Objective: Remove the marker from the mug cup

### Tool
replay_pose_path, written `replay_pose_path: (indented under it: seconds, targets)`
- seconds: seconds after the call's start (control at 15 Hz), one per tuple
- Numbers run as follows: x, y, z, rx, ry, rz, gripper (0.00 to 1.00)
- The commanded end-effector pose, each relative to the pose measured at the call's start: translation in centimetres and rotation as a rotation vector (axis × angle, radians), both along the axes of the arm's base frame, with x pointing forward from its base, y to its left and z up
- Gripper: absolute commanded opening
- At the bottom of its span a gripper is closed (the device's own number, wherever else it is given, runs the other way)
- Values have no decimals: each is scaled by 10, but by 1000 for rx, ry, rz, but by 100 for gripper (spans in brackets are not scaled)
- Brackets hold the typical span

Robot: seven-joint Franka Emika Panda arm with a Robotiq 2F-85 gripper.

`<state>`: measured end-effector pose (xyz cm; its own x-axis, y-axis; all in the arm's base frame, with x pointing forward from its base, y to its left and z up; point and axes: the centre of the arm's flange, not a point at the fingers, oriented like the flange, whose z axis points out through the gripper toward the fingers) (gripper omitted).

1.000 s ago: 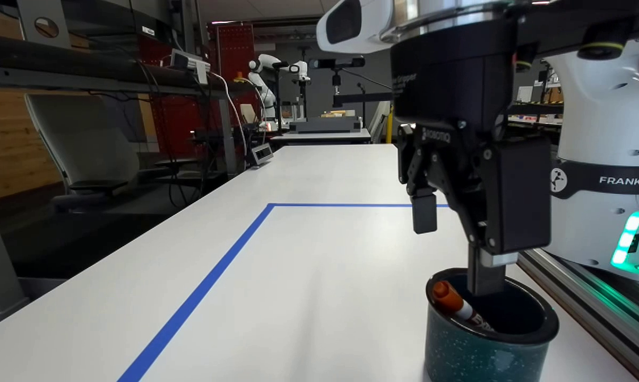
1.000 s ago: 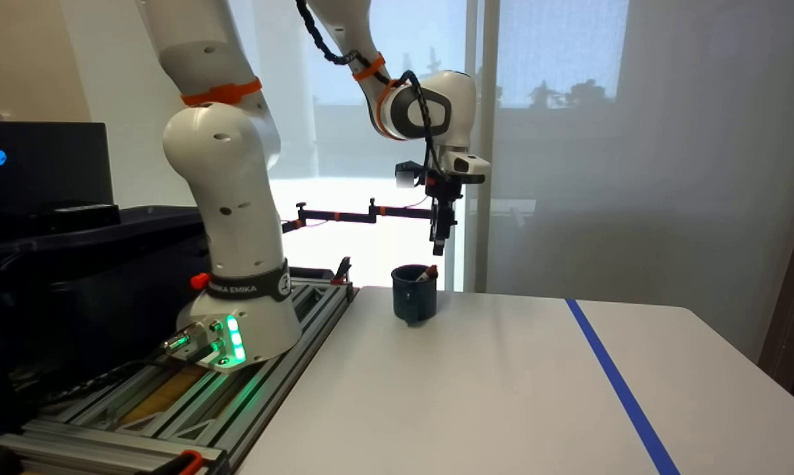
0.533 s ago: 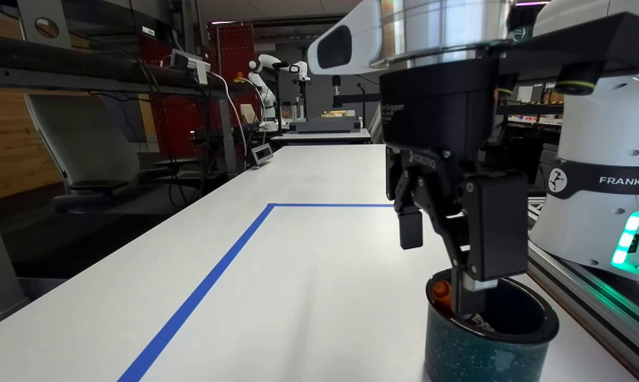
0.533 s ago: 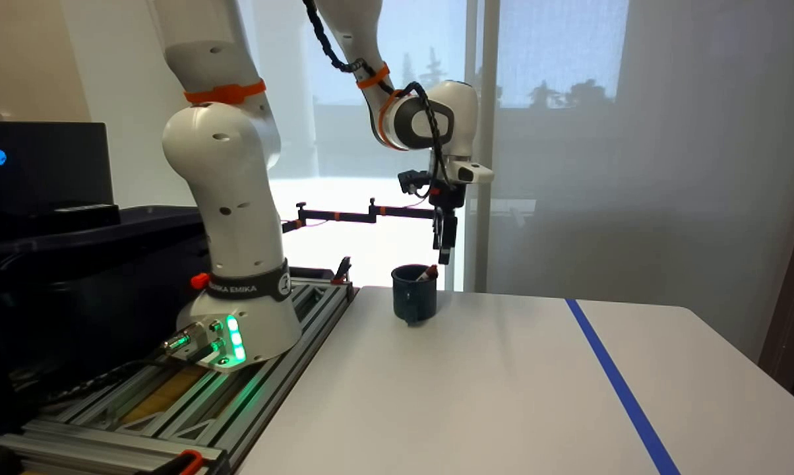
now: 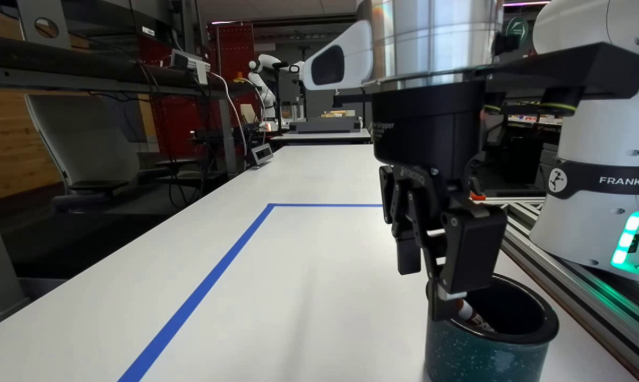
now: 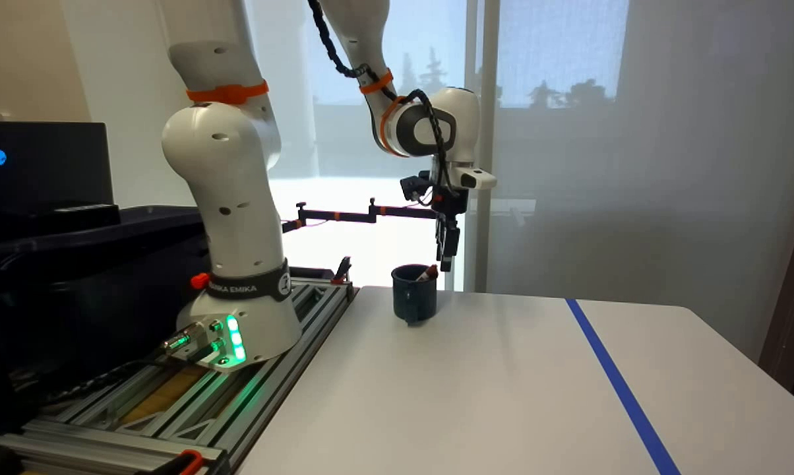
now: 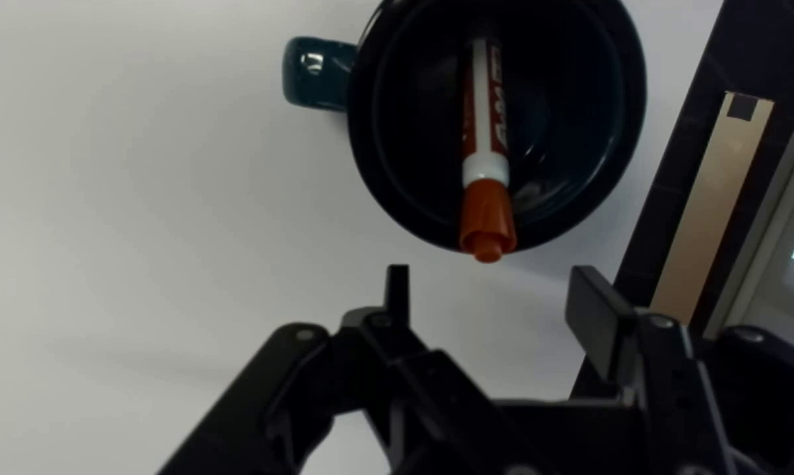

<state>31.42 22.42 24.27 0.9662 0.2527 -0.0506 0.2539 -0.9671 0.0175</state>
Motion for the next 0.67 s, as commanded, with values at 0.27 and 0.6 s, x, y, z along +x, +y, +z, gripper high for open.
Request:
replay_pose_path:
  seconds: [0.27,0.6]
  targets:
    - [-26,-17,2,-12,46,-23,47]
    - [-30,-19,0,-54,114,-34,65]
